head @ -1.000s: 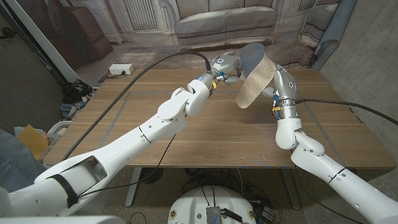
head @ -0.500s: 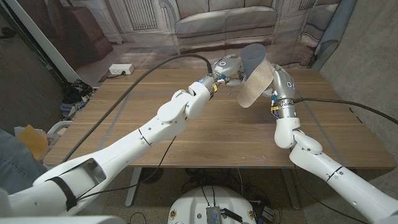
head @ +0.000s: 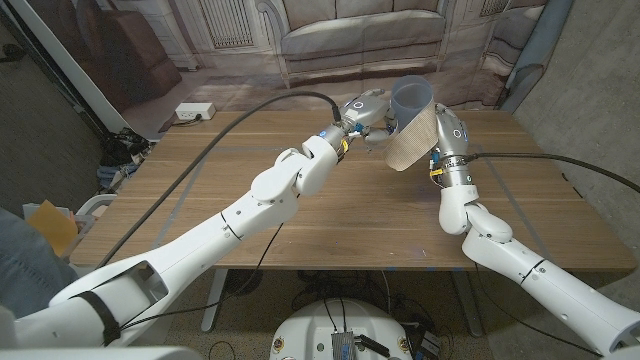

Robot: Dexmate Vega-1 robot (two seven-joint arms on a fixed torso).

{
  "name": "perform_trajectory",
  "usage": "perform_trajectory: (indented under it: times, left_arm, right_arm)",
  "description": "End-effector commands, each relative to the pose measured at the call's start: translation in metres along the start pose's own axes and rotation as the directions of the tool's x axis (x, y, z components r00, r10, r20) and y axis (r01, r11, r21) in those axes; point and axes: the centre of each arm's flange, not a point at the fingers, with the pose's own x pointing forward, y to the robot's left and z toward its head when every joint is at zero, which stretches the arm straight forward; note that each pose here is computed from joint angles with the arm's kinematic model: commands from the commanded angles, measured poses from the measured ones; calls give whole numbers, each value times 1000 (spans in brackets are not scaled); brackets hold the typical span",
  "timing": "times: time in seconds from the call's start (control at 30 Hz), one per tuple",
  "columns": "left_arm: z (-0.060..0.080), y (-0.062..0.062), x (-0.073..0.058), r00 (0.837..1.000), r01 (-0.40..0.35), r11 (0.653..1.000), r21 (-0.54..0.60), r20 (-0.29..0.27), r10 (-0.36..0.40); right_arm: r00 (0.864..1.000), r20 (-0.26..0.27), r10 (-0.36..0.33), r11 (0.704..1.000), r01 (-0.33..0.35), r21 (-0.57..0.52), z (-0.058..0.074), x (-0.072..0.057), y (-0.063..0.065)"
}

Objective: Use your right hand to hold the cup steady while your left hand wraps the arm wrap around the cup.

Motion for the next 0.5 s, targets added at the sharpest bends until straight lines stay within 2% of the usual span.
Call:
perform_trajectory:
  times: [0.03,0.5]
  left_arm:
    - [-3,0,-2,1000,-1,1000,-3,-14,1]
    - [-8,-3,-4,1000,-5,1000,-16,-29,4]
  right_arm:
    - [1000,-11,9,1000,-9,-7,-4,-2,2]
    - [1000,-20,-2,1000,2,-7,-4,-3,-1]
